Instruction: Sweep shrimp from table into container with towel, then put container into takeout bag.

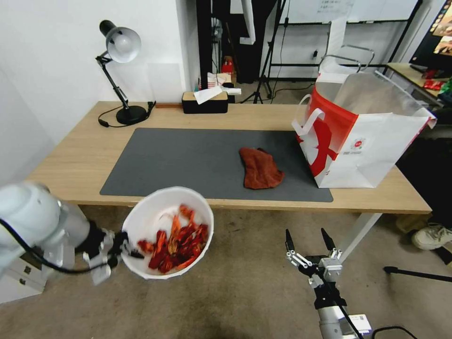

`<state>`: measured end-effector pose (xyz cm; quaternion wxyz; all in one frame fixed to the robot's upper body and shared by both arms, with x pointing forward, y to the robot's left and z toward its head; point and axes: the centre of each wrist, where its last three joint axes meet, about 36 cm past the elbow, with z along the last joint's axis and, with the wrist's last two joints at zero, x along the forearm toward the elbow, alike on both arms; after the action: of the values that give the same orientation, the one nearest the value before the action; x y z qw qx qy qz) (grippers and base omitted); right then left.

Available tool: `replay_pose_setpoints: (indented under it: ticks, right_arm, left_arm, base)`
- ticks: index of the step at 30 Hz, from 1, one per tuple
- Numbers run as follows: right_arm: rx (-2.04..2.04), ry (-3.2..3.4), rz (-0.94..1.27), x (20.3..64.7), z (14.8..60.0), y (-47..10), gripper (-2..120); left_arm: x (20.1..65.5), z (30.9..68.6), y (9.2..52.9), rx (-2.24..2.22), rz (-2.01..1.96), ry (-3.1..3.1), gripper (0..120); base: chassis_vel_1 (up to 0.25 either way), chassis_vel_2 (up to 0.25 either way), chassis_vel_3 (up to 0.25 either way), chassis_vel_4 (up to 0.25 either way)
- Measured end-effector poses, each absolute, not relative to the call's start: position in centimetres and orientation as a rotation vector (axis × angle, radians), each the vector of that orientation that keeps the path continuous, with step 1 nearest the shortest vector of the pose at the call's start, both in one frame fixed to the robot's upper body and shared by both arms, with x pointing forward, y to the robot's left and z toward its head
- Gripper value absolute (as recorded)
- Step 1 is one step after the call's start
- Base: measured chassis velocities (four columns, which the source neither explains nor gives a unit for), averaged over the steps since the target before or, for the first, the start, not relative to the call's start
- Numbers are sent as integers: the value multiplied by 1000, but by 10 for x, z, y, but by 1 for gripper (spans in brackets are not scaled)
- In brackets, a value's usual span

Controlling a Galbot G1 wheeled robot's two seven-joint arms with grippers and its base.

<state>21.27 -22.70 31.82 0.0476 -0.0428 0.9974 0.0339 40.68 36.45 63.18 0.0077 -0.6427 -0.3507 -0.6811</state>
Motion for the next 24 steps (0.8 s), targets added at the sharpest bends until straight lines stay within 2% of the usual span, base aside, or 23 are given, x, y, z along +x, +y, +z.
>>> replay_pose_setpoints:
  ticks: [15, 24]
  right_arm:
    - [-156, 3063, 118, 203, 312, -214, 100]
    - [-147, 3074, 110, 200, 308, -211, 100]
  left_arm:
    - [437, 665, 382, -1876, -2152, -1321, 0]
    - [458, 654, 386, -1865, -2103, -1430, 0]
  base:
    - [0, 0, 0, 0]
    - [0, 0, 0, 0]
